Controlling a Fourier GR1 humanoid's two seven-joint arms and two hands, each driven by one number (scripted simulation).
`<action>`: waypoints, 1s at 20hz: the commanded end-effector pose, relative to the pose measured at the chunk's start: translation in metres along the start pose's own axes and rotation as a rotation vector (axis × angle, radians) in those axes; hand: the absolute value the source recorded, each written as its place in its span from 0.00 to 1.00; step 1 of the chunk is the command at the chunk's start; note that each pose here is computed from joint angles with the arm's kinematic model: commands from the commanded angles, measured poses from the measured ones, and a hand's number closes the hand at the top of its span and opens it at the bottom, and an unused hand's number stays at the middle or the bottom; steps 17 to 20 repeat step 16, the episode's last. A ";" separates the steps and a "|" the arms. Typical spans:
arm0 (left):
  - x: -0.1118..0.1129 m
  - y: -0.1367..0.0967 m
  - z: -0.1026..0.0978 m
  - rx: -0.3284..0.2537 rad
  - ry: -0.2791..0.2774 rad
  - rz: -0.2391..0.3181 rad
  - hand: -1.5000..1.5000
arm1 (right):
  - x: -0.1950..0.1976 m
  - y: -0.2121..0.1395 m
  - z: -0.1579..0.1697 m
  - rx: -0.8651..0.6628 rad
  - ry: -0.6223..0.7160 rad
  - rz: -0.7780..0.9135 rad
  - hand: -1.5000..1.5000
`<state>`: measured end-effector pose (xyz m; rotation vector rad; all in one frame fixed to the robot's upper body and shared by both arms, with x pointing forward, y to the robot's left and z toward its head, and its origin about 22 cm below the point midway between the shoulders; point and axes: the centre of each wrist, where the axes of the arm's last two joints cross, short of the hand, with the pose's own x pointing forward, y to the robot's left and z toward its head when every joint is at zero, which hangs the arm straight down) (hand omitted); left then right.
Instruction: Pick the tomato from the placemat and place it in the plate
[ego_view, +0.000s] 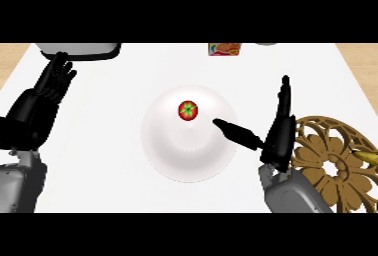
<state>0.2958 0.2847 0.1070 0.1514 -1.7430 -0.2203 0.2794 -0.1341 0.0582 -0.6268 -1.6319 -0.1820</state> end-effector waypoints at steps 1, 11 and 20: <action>-0.002 -0.027 0.000 -0.006 -0.008 0.011 0.50 | -0.016 -0.051 0.015 -0.006 -0.020 0.007 0.00; 0.009 0.003 0.007 -0.008 0.004 0.010 0.50 | -0.032 -0.147 0.034 0.024 -0.023 0.045 0.00; 0.009 0.013 0.003 0.007 -0.013 -0.001 0.50 | -0.056 -0.167 0.041 -0.016 -0.059 0.117 0.00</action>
